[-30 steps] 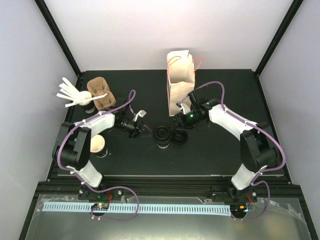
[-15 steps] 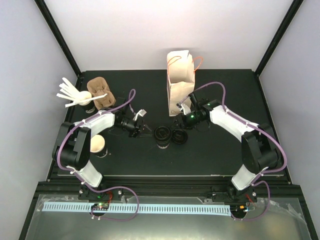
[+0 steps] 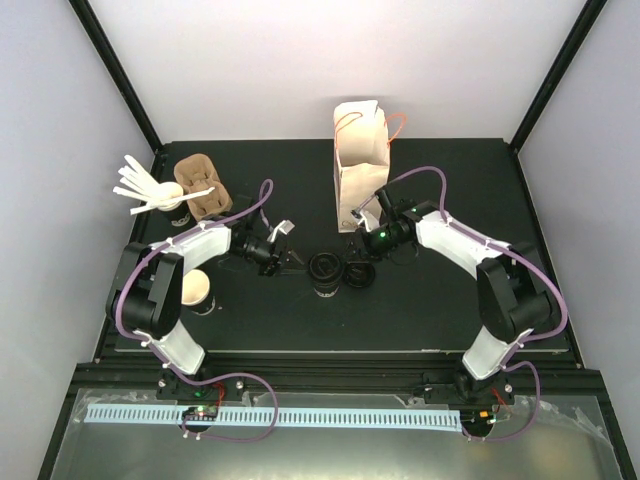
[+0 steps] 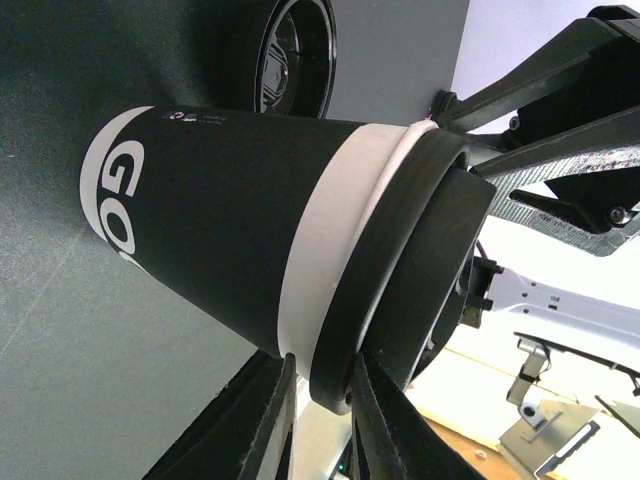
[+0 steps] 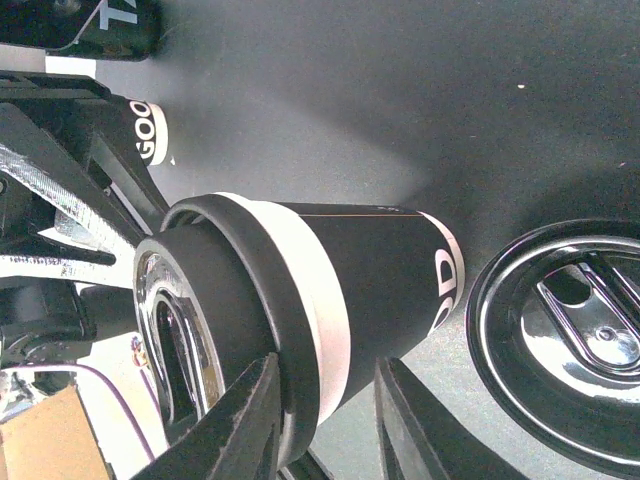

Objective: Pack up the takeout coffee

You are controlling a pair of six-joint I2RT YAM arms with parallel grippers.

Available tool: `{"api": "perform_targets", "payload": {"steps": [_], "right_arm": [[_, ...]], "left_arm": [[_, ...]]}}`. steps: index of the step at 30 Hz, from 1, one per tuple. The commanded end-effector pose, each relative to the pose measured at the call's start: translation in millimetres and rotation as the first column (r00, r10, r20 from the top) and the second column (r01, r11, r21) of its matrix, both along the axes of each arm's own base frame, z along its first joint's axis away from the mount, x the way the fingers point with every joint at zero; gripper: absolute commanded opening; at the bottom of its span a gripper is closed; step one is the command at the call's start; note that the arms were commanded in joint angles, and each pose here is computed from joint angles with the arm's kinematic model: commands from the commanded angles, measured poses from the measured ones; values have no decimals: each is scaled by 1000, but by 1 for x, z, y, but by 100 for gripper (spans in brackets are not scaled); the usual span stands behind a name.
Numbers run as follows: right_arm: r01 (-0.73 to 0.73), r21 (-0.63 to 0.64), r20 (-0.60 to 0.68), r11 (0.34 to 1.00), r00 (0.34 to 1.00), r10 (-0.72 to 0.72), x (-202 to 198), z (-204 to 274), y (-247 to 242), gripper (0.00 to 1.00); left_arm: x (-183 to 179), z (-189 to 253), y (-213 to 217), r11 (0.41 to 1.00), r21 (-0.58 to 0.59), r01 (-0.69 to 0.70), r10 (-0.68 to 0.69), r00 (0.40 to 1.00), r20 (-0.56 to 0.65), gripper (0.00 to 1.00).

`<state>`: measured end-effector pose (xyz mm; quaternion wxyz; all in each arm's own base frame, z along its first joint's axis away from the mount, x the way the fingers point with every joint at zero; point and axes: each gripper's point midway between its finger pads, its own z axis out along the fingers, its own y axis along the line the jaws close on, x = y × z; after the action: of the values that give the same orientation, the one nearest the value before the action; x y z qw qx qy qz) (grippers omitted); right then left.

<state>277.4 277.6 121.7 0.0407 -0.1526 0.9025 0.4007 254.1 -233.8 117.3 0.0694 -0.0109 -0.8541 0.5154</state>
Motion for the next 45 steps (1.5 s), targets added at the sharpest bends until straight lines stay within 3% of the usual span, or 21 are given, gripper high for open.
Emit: {"api": "perform_targets", "payload": {"steps": [1, 12, 45], "right_arm": [[-10, 23, -7, 1000, 1000, 10, 0, -4, 2, 27], [-21, 22, -45, 1000, 999, 22, -8, -16, 1, 22], [-27, -70, -121, 997, 992, 19, -31, -63, -17, 24]], "left_arm": [[5, 4, -4, 1000, -9, 12, -12, 1000, 18, 17], [4, -2, -3, 1000, 4, 13, -13, 1000, 5, 13], [-21, -54, 12, 991, 129, 41, -30, 996, -79, 13]]}}
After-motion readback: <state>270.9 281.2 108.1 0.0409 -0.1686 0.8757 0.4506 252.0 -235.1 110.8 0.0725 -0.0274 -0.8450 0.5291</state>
